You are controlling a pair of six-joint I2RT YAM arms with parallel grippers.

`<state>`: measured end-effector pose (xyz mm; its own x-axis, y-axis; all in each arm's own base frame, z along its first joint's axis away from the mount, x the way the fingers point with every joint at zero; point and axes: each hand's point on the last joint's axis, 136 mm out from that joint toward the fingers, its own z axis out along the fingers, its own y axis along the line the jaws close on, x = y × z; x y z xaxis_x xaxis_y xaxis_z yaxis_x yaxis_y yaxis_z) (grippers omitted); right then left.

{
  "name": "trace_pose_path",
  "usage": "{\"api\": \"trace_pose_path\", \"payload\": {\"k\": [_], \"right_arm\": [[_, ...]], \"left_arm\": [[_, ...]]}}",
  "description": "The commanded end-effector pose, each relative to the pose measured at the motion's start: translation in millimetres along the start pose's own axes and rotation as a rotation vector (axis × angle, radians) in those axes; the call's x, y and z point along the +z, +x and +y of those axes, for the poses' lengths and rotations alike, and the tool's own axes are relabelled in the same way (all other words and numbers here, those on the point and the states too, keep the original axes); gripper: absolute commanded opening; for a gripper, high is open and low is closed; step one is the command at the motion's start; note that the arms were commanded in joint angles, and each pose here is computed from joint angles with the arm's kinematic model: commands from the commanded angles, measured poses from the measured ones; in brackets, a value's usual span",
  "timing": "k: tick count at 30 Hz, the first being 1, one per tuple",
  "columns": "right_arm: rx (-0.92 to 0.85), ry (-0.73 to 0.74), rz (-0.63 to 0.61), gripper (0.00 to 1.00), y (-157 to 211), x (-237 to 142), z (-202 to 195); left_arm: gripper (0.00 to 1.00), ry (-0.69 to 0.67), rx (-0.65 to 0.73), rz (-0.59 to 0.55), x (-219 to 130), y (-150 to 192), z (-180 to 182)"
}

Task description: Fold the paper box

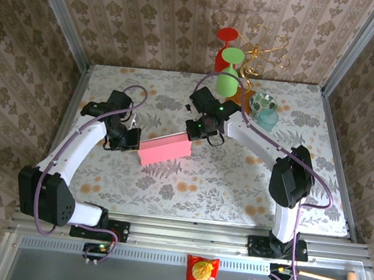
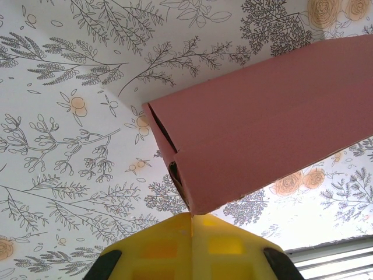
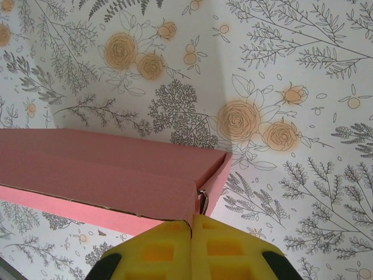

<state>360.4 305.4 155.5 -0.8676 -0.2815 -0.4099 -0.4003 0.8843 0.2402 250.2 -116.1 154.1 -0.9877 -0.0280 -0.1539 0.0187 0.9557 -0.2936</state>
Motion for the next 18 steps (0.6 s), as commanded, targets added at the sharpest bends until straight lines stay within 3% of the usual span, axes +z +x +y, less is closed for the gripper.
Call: {"api": "trace_pose_path", "payload": {"k": [1, 18], "right_arm": [[0.021, 0.017, 0.050, 0.00, 6, 2, -1], [-0.038, 0.058, 0.006, 0.00, 35, 19, -14]], "left_arm": [[0.00, -0.002, -0.018, 0.019, -3, 2, 1], [0.00, -0.005, -0.025, 0.010, 6, 6, 5]]}}
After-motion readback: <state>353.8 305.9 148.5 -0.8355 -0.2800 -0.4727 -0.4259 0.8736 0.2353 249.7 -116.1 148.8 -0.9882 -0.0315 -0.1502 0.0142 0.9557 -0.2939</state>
